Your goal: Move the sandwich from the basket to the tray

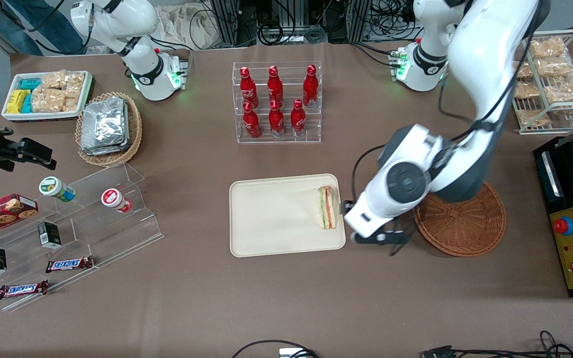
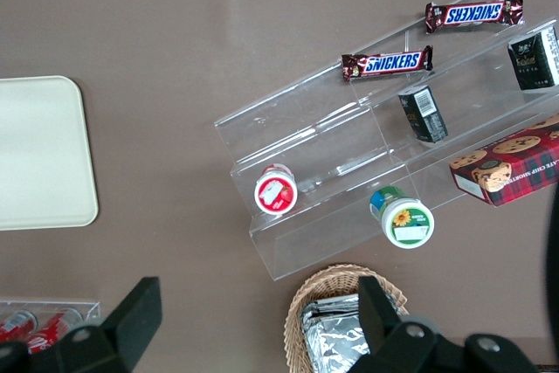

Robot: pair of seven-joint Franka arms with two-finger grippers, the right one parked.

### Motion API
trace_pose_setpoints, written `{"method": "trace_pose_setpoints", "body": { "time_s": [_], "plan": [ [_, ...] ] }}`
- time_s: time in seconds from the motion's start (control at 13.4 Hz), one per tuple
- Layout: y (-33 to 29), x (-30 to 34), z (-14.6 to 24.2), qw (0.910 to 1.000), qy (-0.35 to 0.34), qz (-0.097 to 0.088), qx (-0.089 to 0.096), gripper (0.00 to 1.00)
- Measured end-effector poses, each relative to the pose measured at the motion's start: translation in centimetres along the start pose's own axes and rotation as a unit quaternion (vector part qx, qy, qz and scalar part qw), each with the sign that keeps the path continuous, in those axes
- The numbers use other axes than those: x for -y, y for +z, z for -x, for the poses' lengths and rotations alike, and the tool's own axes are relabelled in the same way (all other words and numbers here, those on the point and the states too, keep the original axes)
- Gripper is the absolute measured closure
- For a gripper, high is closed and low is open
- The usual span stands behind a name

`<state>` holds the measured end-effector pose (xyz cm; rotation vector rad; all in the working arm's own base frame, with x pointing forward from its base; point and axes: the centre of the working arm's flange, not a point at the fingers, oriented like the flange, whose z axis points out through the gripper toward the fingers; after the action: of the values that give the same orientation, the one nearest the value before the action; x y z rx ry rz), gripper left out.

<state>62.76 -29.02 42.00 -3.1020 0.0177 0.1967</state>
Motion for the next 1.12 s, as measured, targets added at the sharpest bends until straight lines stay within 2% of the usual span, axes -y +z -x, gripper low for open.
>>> {"method": "trace_pose_setpoints", "body": {
  "time_s": [0.22, 0.45, 0.82, 0.97, 1.12],
  "plan": [
    [-7.1, 5.0, 2.3, 0.9996, -0.007, -0.025, -0.007, 0.00],
    [-11.9, 9.4, 4.5, 0.9991, -0.001, -0.041, -0.005, 0.00],
    [-16.9, 19.7, 5.7, 0.9991, 0.012, -0.041, -0.005, 0.00],
    [-17.1, 22.6, 6.1, 0.9990, 0.011, -0.040, 0.014, 0.00],
    [-16.6, 23.5, 6.3, 0.9990, 0.010, -0.029, 0.032, 0.00]
  ]
}}
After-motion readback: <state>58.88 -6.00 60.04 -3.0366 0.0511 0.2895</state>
